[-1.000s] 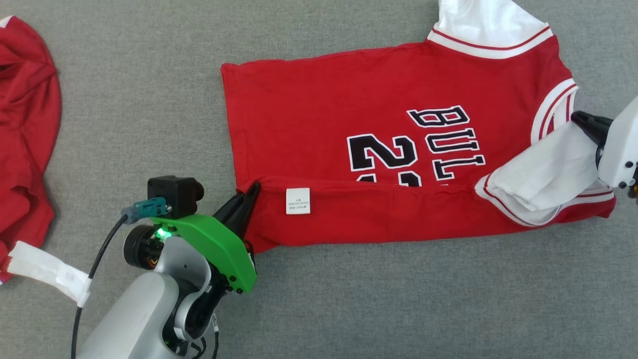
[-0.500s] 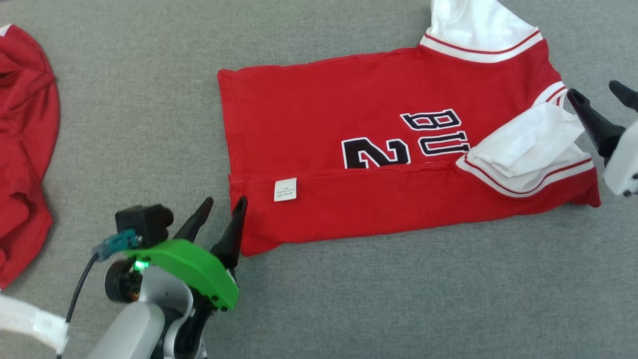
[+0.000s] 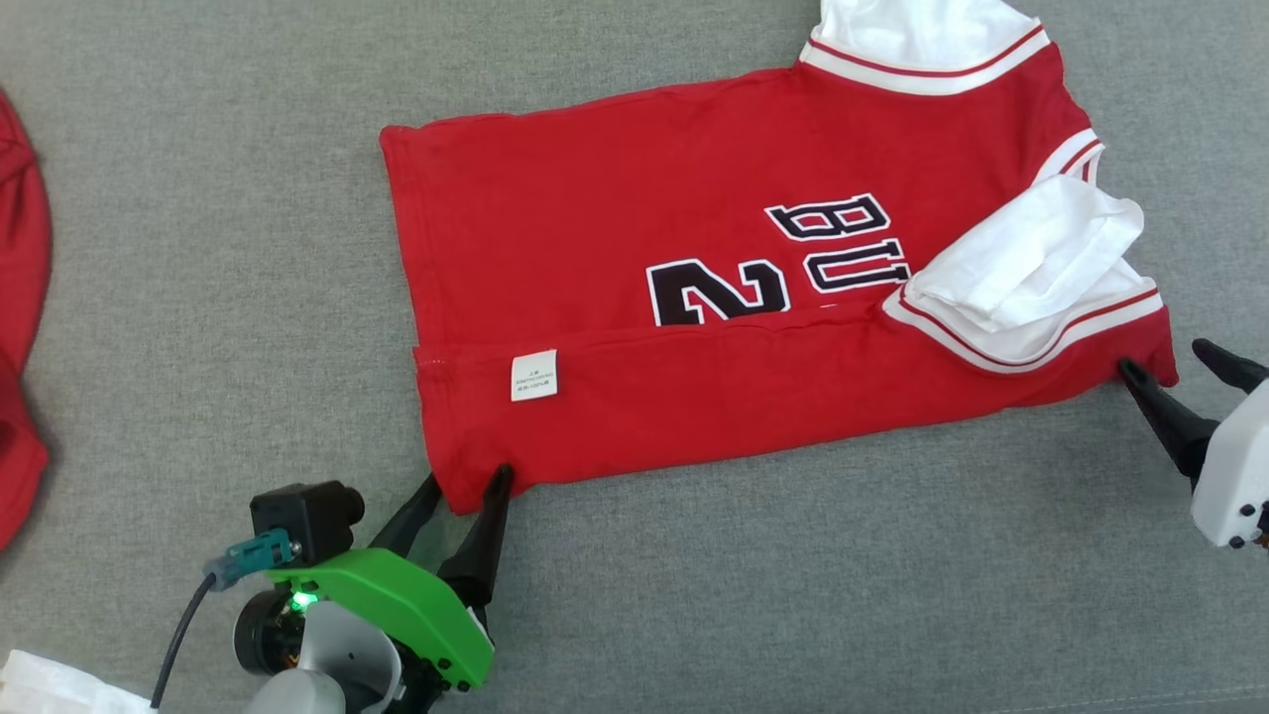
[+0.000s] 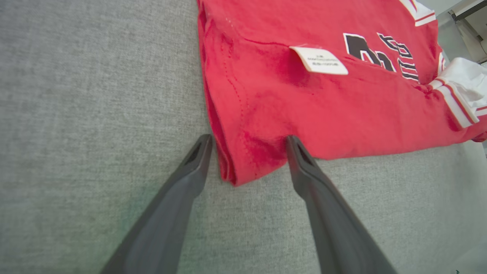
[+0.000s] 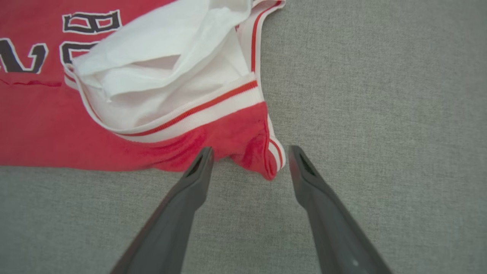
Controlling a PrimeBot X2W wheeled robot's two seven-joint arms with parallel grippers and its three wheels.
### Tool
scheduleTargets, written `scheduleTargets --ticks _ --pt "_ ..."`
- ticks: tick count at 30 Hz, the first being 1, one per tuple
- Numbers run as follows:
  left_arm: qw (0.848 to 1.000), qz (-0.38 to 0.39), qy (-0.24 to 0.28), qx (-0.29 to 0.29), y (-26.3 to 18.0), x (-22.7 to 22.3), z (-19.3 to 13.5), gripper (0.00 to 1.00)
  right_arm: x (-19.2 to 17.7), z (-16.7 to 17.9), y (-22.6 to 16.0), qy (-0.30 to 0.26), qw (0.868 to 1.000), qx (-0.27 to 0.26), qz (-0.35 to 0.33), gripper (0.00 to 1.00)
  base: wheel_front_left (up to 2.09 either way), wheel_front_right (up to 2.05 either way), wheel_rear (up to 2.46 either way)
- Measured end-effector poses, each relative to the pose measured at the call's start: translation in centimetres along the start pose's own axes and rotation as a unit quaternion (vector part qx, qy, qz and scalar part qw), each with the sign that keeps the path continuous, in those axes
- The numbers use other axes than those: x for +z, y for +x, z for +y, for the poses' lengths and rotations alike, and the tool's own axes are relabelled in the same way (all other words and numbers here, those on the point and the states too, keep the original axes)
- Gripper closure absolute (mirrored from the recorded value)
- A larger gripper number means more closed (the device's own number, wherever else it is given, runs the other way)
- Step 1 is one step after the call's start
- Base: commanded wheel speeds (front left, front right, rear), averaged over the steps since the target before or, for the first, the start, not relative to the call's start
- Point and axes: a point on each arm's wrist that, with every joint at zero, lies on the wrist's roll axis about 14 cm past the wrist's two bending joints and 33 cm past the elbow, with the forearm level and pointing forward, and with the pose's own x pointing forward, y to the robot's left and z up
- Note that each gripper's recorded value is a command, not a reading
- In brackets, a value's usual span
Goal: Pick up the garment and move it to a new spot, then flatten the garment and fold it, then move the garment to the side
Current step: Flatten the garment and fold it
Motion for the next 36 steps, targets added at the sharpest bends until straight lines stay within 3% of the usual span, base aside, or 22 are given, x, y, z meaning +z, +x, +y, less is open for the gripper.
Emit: scheduleTargets --ticks 8,9,10,11,12,18,25,30,31,32,33,34,36 --pt "1.000 0.003 -0.010 -0.004 0.9 -0.1 0.2 0.00 0.1 0.9 2.7 -0.005 1.000 0.017 0.010 0.00 0.00 0.00 0.00" --pt "1.000 0.004 -0.011 -0.006 0.9 -0.2 0.2 0.09 -0.1 1.2 2.9 -0.003 1.000 0.023 0.015 0.20 0.00 0.00 0.00" --pt "1.000 0.006 -0.012 -0.007 1.0 -0.3 0.2 0.54 -0.4 1.4 3.1 -0.003 0.999 0.027 0.019 0.56 0.00 0.00 0.00" --pt "1.000 0.008 -0.012 -0.008 1.0 -0.3 0.1 0.85 -0.5 1.6 3.2 -0.001 0.999 0.030 0.021 0.77 0.00 0.00 0.00" --pt "1.000 0.008 -0.013 -0.010 1.0 -0.3 0.1 1.00 -0.5 1.7 3.3 0.001 0.999 0.033 0.020 1.00 0.00 0.00 0.00" --pt "0.999 0.023 -0.015 -0.016 0.5 -1.0 0.2 1.00 -2.1 2.2 2.4 0.015 0.996 0.062 0.057 1.00 0.00 0.00 0.00" --pt "0.997 0.059 -0.015 -0.056 -2.4 -1.9 -1.1 1.00 -3.2 -1.1 -0.9 0.045 0.992 0.046 0.105 1.00 0.00 0.00 0.00" --pt "0.993 0.090 -0.026 -0.065 -4.8 -3.6 -1.7 1.00 -5.7 -1.6 -3.5 0.065 0.981 0.048 0.174 1.00 0.00 0.00 0.00" --pt "0.993 0.098 -0.031 -0.062 -5.3 -4.3 -1.6 1.00 -5.7 -1.6 -3.7 0.065 0.982 0.048 0.173 0.85 0.00 0.00 0.00" --pt "0.992 0.104 -0.034 -0.060 -5.6 -4.8 -1.6 1.00 -5.9 -1.5 -3.8 0.066 0.981 0.047 0.174 0.56 0.00 0.00 0.00" --pt "0.992 0.106 -0.039 -0.059 -5.8 -5.2 -1.7 0.61 -6.4 -1.5 -4.0 0.066 0.980 0.046 0.179 0.00 0.00 0.00 0.00" --pt "0.991 0.108 -0.044 -0.060 -6.0 -5.6 -2.0 0.05 -6.9 -1.4 -4.2 0.065 0.979 0.044 0.186 0.00 0.00 0.00 0.00" --pt "0.990 0.111 -0.057 -0.063 -6.4 -6.4 -2.5 0.00 -7.8 -1.4 -4.6 0.067 0.978 0.039 0.193 0.00 0.00 0.00 0.00"
